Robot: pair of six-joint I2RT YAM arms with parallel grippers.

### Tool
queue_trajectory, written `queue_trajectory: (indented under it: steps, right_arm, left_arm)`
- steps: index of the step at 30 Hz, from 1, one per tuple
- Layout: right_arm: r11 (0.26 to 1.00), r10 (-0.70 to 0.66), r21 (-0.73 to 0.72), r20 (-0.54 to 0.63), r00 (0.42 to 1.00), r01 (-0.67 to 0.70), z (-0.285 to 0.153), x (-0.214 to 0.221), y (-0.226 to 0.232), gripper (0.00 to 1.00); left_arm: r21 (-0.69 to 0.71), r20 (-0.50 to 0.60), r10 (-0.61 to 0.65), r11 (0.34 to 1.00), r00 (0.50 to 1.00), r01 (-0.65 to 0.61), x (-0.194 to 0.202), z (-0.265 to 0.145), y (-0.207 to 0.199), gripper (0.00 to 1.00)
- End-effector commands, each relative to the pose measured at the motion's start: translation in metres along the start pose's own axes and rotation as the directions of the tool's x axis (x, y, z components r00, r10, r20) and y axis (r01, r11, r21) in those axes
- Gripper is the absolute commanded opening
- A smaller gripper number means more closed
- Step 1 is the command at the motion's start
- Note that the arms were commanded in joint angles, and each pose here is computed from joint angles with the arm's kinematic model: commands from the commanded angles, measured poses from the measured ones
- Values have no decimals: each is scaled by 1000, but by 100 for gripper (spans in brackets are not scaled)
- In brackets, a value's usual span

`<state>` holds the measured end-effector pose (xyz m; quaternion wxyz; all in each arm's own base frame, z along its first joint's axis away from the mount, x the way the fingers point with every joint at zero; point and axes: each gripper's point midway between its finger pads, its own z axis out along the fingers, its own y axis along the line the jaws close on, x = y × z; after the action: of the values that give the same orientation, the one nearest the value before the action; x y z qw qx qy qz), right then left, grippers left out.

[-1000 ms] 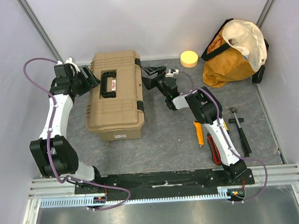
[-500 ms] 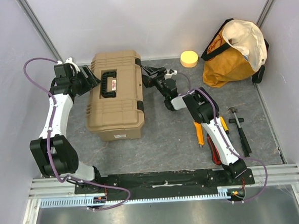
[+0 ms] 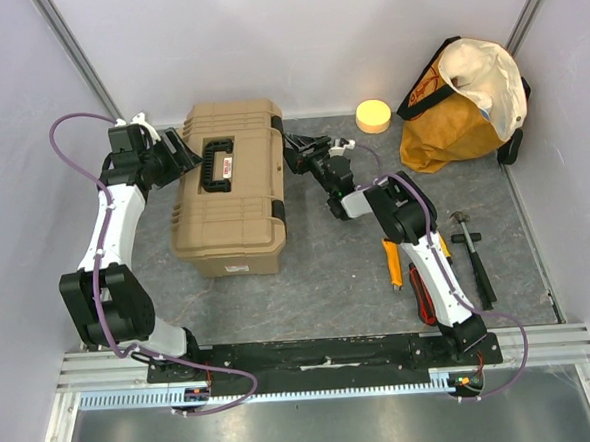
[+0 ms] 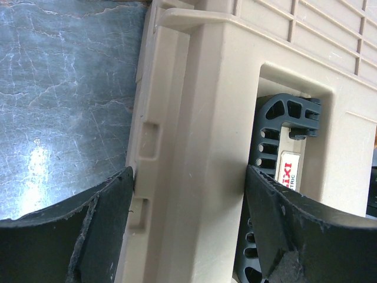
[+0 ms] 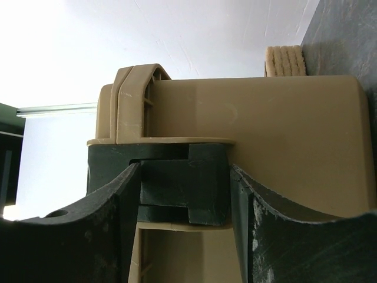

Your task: Pack the tool kit

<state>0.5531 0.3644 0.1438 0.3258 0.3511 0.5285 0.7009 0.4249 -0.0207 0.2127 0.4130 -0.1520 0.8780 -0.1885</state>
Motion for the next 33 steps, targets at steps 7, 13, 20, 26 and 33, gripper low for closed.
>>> queue_trajectory:
  steps: [7, 13, 20, 26, 33]
  right_arm:
    - [977, -113, -182, 11, 994, 113, 3, 9, 106, 43]
    - [981, -144, -129, 20, 989, 146, 2, 5, 102, 39]
    - [976, -212, -52, 31, 977, 213, -1, 2, 100, 38]
    - [957, -291, 5, 23, 956, 291, 2, 2, 106, 40]
    - [949, -316, 2, 31, 948, 316, -7, 3, 109, 63]
  left_arm:
    - [-71, -166, -24, 997, 986, 12, 45, 11, 16, 79]
    - [-77, -167, -28, 997, 986, 15, 45, 12, 17, 79]
    - [-104, -163, -26, 995, 986, 9, 43, 9, 21, 78]
    - [-115, -160, -24, 993, 987, 6, 42, 8, 23, 78]
    - [-124, -154, -21, 992, 988, 2, 41, 7, 24, 77]
